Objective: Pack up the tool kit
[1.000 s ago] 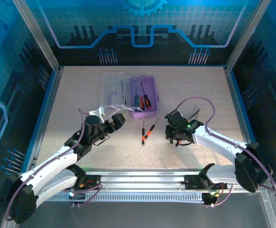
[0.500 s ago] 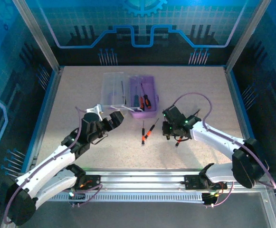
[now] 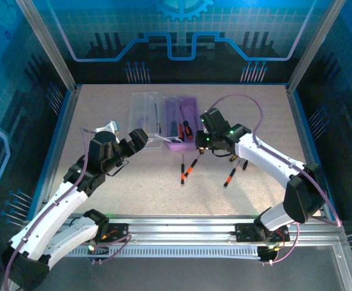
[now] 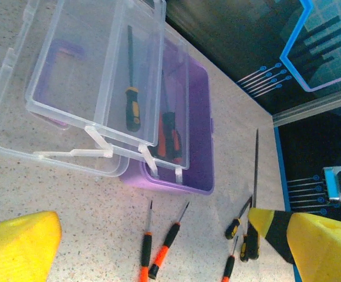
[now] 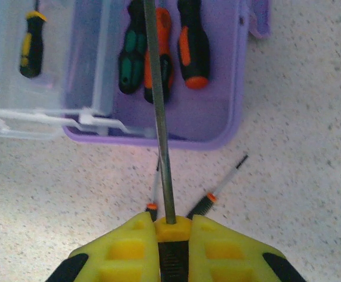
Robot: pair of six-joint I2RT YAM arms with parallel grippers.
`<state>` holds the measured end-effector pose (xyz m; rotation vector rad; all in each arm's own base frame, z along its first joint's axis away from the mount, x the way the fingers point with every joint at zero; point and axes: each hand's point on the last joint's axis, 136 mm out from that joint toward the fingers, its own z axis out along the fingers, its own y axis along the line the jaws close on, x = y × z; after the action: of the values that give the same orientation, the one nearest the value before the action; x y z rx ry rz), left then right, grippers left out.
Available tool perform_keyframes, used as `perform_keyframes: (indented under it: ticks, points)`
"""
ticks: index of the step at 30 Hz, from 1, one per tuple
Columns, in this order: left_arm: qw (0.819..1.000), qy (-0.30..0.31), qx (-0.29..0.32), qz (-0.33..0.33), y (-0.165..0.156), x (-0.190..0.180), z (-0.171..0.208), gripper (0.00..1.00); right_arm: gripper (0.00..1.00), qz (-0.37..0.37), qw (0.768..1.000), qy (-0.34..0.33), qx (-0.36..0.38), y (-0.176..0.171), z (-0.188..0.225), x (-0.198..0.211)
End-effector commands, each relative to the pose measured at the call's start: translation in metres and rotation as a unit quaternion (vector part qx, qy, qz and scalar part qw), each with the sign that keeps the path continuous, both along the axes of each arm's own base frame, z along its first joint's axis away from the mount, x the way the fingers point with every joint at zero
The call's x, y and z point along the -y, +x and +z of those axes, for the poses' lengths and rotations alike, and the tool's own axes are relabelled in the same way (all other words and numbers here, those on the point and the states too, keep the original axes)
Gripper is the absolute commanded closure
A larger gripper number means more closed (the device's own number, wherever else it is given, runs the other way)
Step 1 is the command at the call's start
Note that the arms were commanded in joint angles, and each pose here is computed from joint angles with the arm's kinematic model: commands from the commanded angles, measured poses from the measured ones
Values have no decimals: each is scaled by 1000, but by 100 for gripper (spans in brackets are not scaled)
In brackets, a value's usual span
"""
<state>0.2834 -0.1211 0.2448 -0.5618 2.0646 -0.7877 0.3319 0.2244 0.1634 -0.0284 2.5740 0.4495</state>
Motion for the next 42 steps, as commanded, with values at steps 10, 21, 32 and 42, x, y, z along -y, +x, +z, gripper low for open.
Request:
perform_keyframes:
  ticks: [10,21,32,42]
  points:
    - [995,-94,-30,-6,13,22,-17,1,86,17,998,62,-26,62,3,-52]
    - [997,-77,-12,-3,15,18,-30,1,87,11,994,99,-42,100,-10,-76]
    - [997,-72,-19,14,22,14,-48,1,85,55,991,116,-43,114,-8,-115]
    - [997,-63,-12,33,15,1,-52,1,85,45,985,150,-77,132,-35,-140]
